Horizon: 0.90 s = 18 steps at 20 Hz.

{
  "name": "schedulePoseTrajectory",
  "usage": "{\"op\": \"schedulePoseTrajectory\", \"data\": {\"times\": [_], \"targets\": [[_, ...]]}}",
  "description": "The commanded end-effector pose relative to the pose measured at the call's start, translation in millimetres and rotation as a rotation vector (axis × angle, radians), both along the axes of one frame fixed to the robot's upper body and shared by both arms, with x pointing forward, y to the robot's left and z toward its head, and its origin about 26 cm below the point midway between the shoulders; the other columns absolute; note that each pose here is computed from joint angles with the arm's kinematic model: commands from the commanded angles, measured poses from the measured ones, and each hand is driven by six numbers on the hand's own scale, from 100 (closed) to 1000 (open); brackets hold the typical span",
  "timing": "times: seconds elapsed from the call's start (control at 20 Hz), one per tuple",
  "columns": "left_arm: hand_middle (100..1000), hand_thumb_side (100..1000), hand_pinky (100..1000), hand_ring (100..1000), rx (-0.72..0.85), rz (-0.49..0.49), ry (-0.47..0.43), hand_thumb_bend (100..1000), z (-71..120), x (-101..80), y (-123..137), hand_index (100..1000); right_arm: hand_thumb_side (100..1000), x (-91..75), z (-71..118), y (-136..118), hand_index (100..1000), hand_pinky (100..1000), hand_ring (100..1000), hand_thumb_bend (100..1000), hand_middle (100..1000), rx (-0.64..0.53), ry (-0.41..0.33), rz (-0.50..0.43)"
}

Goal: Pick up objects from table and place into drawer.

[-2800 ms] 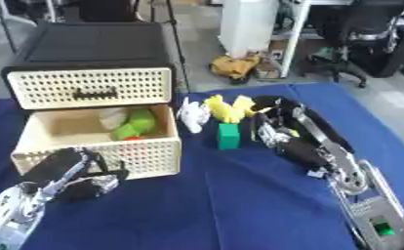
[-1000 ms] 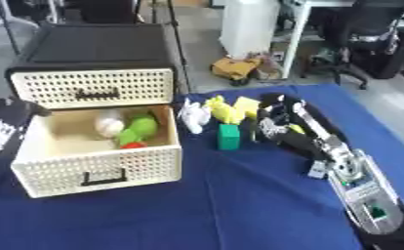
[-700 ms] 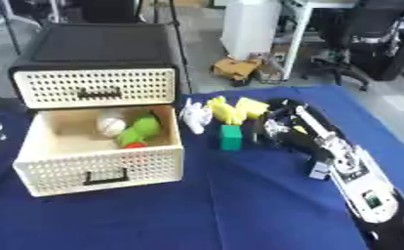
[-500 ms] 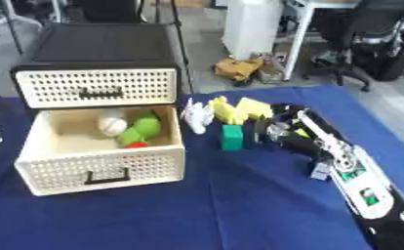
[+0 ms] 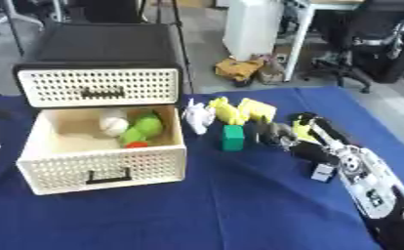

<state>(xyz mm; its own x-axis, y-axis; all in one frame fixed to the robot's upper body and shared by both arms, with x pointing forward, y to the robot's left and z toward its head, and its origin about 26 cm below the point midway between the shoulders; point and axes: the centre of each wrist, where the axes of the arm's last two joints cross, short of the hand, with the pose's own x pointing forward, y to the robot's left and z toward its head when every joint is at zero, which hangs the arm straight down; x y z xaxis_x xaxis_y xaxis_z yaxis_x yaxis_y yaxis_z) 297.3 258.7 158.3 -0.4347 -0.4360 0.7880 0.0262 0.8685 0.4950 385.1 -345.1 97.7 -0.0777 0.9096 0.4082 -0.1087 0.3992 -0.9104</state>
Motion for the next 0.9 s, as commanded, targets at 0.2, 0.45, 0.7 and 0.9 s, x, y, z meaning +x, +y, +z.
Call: {"op": "schedulePoseTrajectory", "data": {"times": [0.2,0.45,0.7,0.9], "targets": [[100,1000,100,100,0.011,0.014,-0.010,365,2.2,0.1,3,649,592,-3.7,12.6,-27,951,822,921,100,892,-0.071,-0.044,-0.103],[100,1000,100,100,0.013,0.017,-0.006,365,1.0,-0.2,4,649,607,-7.2,6.6,-37,950,819,915,100,887,-0.080,-0.043,-0.159],[100,1000,100,100,0.013,0.017,-0.003,364,0.0,-0.3,3,649,645,-8.9,-3.9,-42,950,795,885,100,880,-0.070,-0.008,-0.180],[100,1000,100,100,0.014,0.016,0.001,364,-0.8,-0.4,3,649,667,-10.2,-10.8,-43,949,775,869,100,877,-0.056,0.018,-0.187]]}}
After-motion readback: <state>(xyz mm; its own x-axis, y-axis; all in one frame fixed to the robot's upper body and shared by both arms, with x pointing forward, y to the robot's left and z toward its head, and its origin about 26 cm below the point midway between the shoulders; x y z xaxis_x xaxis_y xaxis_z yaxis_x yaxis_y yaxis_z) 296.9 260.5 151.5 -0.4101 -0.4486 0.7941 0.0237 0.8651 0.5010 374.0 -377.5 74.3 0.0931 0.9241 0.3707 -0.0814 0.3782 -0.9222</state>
